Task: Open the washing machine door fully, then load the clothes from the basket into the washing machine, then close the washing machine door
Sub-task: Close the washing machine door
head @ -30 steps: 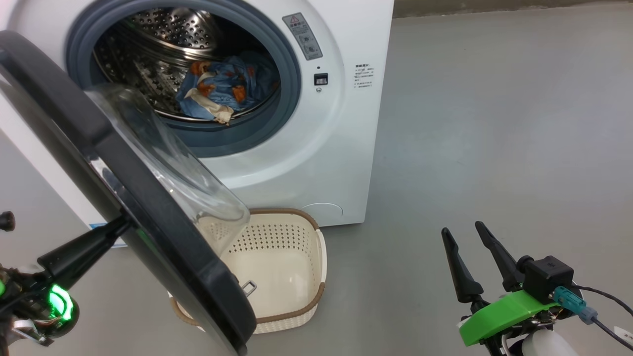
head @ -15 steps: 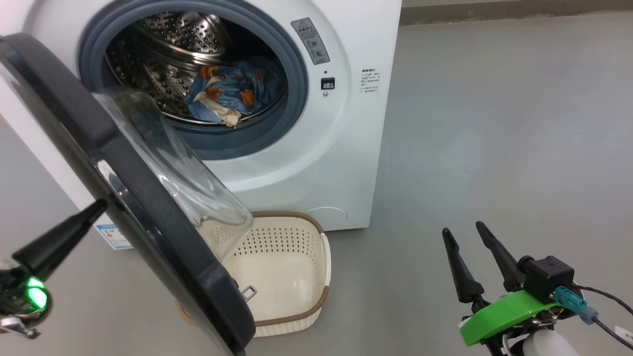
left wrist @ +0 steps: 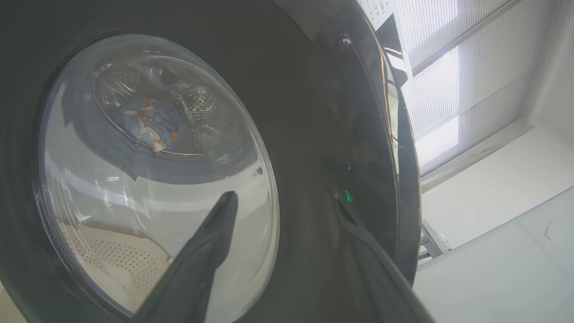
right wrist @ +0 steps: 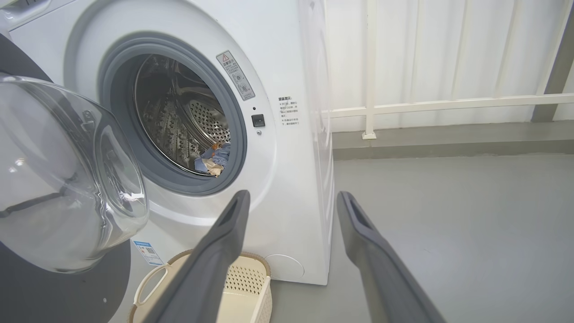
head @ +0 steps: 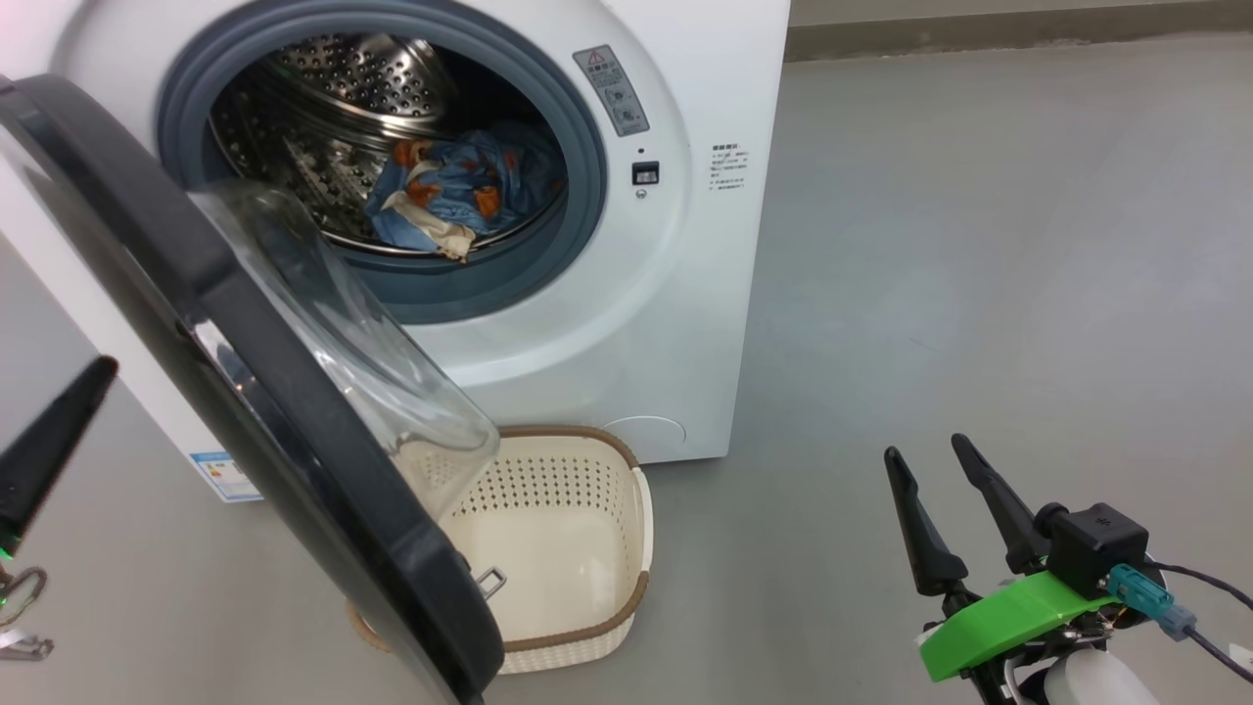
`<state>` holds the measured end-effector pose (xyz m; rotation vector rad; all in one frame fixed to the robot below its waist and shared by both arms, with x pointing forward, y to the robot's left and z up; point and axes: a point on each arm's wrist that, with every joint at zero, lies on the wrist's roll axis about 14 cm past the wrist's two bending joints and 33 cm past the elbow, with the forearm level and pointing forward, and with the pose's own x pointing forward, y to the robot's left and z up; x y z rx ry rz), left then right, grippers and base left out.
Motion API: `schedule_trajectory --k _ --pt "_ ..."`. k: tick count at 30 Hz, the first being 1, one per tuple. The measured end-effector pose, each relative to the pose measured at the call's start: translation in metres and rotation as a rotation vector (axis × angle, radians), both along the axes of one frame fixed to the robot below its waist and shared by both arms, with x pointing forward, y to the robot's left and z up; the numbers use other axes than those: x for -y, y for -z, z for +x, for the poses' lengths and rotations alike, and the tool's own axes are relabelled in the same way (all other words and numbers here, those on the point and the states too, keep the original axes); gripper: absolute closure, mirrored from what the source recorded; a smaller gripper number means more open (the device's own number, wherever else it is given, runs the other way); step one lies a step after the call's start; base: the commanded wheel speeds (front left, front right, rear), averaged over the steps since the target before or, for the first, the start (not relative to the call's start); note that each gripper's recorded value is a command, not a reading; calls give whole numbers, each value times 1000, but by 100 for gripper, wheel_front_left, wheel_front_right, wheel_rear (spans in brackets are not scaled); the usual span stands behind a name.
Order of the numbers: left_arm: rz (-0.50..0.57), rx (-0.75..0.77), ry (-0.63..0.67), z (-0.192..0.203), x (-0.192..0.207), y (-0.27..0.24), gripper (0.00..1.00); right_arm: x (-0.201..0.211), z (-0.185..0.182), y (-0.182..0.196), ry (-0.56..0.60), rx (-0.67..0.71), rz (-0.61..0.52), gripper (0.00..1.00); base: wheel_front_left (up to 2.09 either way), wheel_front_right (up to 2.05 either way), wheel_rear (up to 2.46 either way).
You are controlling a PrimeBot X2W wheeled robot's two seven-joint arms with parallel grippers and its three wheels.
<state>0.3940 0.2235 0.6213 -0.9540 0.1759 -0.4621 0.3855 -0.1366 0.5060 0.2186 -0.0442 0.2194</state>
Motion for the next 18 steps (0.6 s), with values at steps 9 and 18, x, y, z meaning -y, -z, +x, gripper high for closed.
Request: schedule_trajectory --k 9,18 --pt "262 106 -262 -2 -10 25 0 11 1 -2 33 8 4 0 0 0 0" --pt "374 175 -393 -7 -13 65 0 15 2 -2 44 10 -1 0 0 0 0"
